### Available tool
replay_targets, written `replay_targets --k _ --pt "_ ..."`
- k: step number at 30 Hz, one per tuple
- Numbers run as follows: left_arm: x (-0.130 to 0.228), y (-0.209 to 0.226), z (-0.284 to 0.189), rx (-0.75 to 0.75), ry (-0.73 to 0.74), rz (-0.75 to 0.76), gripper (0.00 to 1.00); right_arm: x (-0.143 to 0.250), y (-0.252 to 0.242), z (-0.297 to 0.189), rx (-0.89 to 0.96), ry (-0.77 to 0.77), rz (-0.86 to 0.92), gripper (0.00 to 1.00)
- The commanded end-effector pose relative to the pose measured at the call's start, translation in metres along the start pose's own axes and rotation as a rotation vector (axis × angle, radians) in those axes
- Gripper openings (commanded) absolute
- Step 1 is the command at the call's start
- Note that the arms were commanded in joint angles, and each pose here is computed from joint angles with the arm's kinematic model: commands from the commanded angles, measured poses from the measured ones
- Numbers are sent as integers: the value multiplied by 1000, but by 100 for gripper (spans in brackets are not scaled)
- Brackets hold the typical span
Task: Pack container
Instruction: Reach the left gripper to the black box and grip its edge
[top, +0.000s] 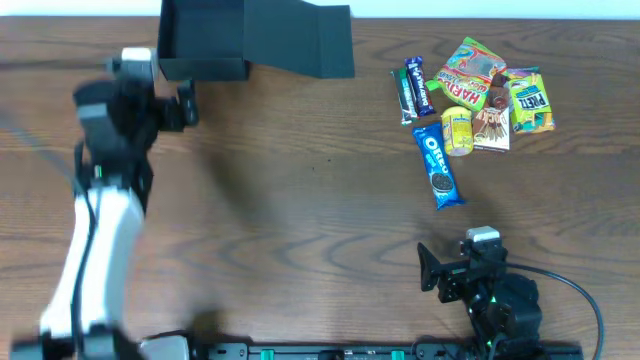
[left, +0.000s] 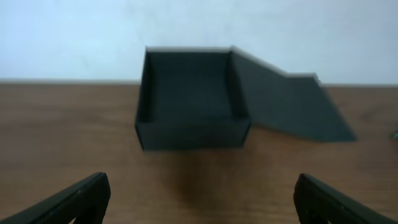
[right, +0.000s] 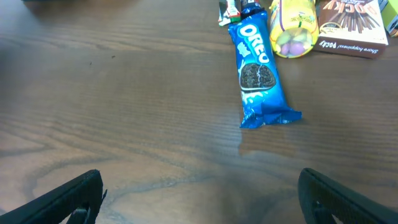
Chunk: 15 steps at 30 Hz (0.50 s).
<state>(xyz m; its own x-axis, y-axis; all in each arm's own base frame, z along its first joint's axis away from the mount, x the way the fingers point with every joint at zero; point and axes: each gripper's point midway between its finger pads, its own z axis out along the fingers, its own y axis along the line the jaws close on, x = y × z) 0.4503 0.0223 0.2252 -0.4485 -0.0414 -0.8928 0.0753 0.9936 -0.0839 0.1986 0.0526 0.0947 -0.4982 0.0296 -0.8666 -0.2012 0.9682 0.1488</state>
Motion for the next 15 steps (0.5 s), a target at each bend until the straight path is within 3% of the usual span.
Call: replay_targets --k 1,15 --pt "-21 9 36 1 40 0 95 0 0 0 2 -2 -21 99" --pt "-43 19 171 44 223 -42 96 0 0 0 2 -3 -21 99"
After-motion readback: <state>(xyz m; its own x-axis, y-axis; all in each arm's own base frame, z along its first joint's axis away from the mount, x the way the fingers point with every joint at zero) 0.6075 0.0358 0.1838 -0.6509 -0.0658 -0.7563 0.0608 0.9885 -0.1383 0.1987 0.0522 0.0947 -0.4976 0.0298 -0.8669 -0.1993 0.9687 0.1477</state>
